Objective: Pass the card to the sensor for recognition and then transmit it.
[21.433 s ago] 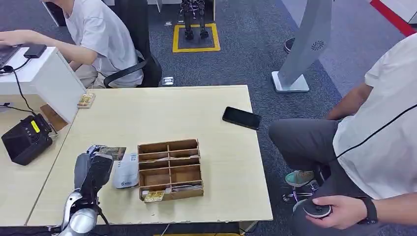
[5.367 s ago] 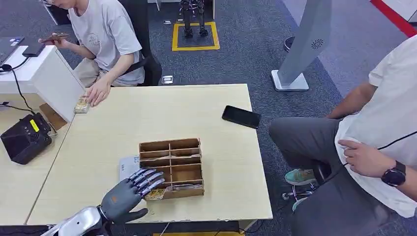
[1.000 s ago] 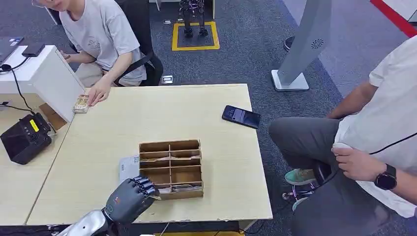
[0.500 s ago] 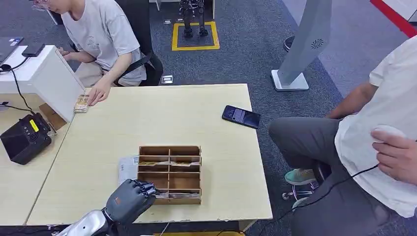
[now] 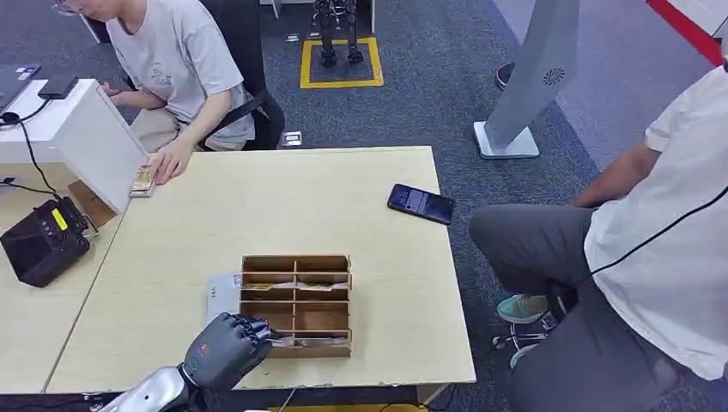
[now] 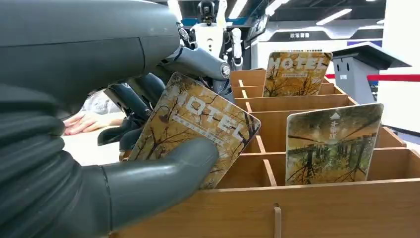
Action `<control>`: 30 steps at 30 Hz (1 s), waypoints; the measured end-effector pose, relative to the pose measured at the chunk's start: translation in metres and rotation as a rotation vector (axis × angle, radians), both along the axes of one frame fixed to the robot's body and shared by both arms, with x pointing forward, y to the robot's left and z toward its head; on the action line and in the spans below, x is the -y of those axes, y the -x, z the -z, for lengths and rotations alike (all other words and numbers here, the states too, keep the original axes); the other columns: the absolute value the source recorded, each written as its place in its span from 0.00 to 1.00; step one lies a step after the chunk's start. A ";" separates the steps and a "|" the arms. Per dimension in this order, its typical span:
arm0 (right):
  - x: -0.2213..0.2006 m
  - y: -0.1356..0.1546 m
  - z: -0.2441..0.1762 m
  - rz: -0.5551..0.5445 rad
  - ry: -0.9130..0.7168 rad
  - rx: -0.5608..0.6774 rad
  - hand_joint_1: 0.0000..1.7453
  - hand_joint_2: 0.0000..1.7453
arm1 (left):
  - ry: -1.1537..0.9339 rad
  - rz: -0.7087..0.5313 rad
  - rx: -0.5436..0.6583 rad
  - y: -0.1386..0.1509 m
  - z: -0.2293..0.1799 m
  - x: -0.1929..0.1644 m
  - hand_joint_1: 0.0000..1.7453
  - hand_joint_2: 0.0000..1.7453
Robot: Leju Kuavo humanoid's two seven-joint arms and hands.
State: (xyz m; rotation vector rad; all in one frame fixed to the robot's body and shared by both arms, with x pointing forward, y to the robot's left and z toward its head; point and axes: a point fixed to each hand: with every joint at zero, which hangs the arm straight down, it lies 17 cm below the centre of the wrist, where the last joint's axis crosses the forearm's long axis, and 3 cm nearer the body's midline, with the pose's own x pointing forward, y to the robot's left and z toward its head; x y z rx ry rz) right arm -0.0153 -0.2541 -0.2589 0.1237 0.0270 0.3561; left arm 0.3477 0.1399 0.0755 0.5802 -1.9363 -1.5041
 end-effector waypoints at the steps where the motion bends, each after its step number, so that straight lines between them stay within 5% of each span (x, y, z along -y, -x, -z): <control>1: 0.000 0.000 0.000 0.000 0.000 0.002 0.00 0.00 | 0.001 -0.001 -0.001 0.000 0.000 0.000 1.00 1.00; 7: 0.002 -0.001 0.001 -0.005 -0.003 0.007 0.00 0.00 | 0.129 -0.006 -0.036 -0.003 -0.014 -0.008 1.00 1.00; 13: 0.008 -0.001 0.003 -0.042 0.008 0.031 0.00 0.00 | 0.406 -0.099 0.220 -0.061 -0.190 -0.100 1.00 1.00; 20: 0.010 0.000 0.003 -0.033 0.011 0.035 0.00 0.00 | 0.400 -0.132 0.491 -0.054 -0.313 -0.160 1.00 1.00; 30: 0.010 -0.002 0.003 -0.023 0.019 0.041 0.00 0.00 | 0.383 -0.179 0.578 -0.050 -0.342 -0.180 1.00 1.00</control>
